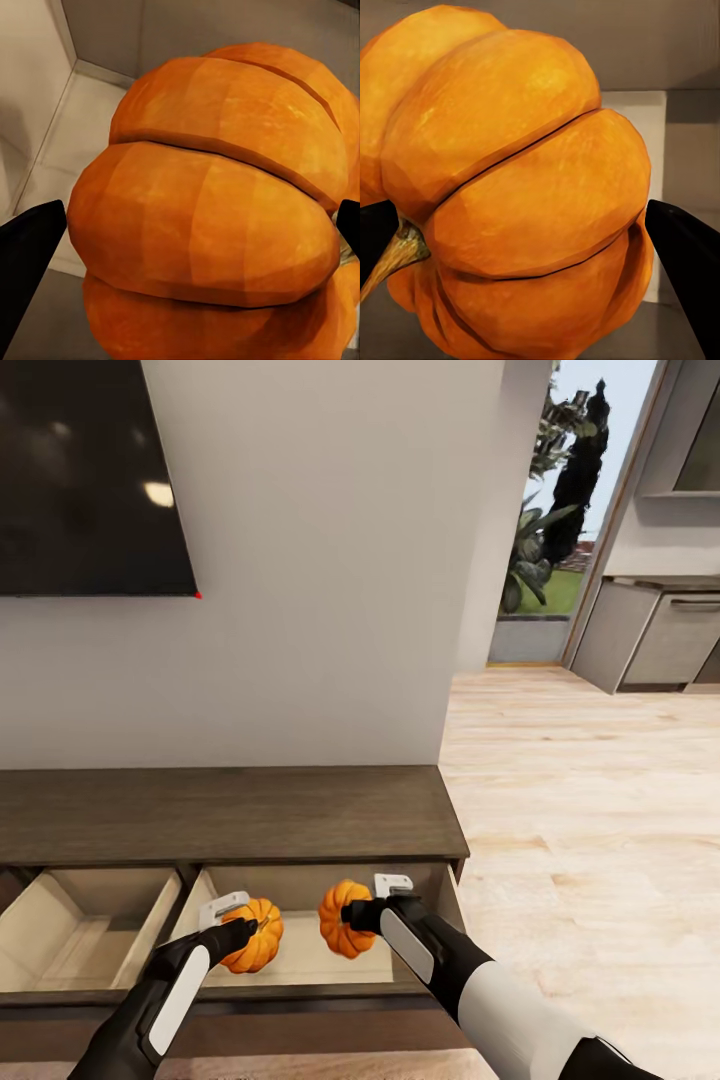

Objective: Place each of the two pumpkins and all three candles from the living room inside a cabinet in the living room (use any cabinet), then make sure every cabinet is closed, and position the cauldron so it is next to a table in the living room.

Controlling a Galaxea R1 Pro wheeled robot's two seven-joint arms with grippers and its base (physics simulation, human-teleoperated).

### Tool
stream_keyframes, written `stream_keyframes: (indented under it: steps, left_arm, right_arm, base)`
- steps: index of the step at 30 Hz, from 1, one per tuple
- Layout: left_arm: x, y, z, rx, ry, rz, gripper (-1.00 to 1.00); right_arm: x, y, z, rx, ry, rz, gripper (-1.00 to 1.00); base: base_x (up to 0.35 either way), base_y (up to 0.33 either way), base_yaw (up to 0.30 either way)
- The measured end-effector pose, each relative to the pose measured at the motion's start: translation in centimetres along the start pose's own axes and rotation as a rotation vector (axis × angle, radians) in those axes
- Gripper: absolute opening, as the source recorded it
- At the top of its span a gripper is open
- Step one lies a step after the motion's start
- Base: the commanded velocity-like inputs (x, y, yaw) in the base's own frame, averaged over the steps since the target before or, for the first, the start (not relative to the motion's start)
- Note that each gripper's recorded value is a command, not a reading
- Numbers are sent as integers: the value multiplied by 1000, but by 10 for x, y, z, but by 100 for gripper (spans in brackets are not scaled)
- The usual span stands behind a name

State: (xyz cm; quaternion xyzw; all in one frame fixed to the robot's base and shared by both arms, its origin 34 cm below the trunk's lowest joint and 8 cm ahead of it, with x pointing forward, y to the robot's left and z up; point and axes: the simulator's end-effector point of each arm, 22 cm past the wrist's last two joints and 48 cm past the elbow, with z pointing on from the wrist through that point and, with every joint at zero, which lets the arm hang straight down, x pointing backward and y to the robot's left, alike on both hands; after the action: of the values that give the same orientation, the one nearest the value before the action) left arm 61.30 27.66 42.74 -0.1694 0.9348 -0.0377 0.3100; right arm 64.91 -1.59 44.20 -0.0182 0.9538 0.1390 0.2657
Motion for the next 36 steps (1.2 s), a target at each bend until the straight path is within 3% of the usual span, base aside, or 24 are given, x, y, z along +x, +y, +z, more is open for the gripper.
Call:
stream_keyframes:
  steps: [9,21,31,36]
  left_arm:
    - [-2,-8,0,11,-19,-9,-100]
    - [0,-16,0,22,-20,16,-100]
    - [8,-12,7,19,-19,15,-100]
    - [17,0,14,-24,-19,17,-100]
  right_arm:
    - [-3,0,0,1,-14,5,-100]
    - [-2,0,0,0,-8,5,-100]
    - [7,-3,8,3,-6,4,-100]
    - [14,-7,16,7,-10,5,-100]
  base:
    - [13,0,0]
    - [86,0,0]
    - [5,0,0]
    - [0,0,0]
